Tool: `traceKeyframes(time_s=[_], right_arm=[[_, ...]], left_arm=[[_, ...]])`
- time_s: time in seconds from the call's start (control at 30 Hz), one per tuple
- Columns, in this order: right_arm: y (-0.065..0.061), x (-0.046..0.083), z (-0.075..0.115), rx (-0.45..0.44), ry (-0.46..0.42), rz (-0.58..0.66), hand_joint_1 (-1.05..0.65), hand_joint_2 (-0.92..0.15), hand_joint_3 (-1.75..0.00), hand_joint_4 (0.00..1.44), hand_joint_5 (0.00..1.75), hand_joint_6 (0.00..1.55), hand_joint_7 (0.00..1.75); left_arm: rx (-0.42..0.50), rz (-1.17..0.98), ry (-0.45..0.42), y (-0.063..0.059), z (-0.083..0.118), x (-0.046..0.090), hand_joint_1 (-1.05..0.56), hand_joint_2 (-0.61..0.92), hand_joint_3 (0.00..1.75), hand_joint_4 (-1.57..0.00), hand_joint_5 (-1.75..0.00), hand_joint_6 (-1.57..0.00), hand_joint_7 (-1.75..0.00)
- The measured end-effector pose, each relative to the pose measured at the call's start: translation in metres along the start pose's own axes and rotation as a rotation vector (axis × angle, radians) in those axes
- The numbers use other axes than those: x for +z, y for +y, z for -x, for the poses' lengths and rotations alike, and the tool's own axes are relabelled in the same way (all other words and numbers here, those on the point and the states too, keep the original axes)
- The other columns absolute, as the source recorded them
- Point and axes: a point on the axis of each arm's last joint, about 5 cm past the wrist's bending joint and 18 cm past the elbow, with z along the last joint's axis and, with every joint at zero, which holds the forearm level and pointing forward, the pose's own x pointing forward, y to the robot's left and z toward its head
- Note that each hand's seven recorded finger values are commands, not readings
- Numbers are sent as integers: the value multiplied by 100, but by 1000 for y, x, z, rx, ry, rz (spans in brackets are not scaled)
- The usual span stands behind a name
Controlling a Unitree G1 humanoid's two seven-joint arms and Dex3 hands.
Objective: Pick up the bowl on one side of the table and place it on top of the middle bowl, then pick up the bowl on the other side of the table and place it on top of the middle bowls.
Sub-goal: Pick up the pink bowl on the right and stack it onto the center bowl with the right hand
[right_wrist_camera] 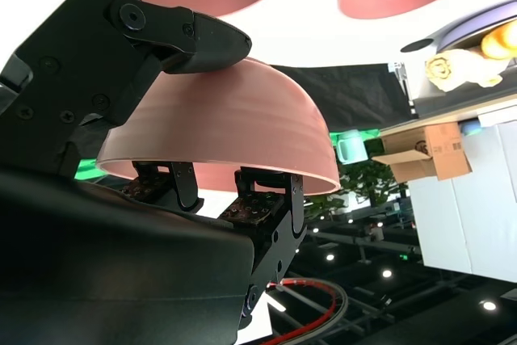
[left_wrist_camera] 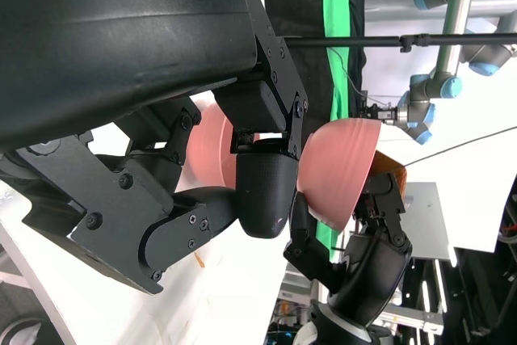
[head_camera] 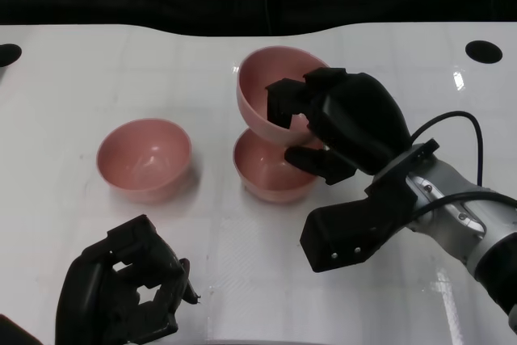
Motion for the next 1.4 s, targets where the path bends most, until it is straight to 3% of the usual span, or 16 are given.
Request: traceKeyframes(time_s=[0.37,0.53,1.13,1.4], right_arm=[[7,-1,1,27,-12,-3,-20,-39,-115,95,175,74,175],[19,1,1,113,-3,1,-20,-43,-106,94,175,72,175],[37,-8,12,269,94,68,-23,-47,-103,89,175,68,175],[39,-9,13,282,113,76,-24,-49,-103,89,175,67,175]], left_arm=[[4,-7,-2,1,1,-2,-20,55,100,-91,-150,-91,-135],[1,-6,-2,0,1,-2,-19,53,103,-91,-150,-91,-135],[-1,-5,-3,0,1,-2,-20,53,103,-92,-148,-92,-133],[-2,-6,-3,-1,1,-1,-20,54,103,-92,-148,-91,-133]])
